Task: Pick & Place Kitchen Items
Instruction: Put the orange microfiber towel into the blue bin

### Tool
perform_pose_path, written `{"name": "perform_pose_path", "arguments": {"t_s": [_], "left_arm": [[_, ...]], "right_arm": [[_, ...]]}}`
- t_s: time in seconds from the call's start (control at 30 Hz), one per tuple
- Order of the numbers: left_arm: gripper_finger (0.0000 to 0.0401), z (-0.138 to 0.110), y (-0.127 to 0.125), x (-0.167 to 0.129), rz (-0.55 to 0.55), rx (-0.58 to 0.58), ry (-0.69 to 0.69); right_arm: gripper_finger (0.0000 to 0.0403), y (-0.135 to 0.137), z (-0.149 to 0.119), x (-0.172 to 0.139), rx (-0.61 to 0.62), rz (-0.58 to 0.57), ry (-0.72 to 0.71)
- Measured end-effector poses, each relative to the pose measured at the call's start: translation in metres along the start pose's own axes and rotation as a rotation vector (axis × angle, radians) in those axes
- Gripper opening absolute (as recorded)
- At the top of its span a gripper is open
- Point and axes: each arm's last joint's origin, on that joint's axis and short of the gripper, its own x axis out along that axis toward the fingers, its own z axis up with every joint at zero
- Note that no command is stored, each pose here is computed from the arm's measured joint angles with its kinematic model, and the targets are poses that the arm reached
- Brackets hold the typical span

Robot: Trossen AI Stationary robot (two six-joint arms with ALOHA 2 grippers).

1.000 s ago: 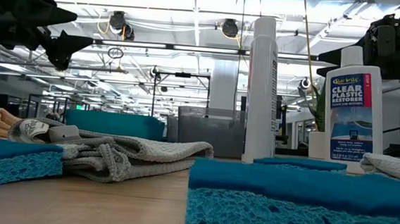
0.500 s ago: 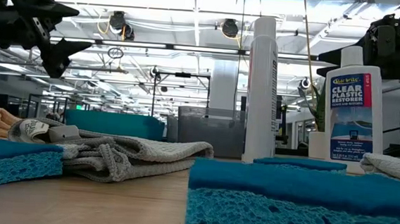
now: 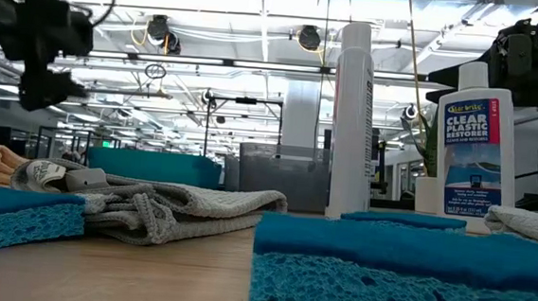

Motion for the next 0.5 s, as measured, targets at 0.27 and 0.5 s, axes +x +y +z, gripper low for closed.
{"name": "perform_pose_path", "arguments": {"t_s": [0.27,0.5], "left_arm": [[0.0278,0.007,0.013,0.026,0.402,0.011,0.184],[0.0278,0.004,0.028,0.05,0.561,-0.017,0.331]], "right_arm": [[0.0334,0.0,0.0,0.0,0.0,0.0,0.0],[0.0334,0.0,0.0,0.0,0.0,0.0,0.0]]}}
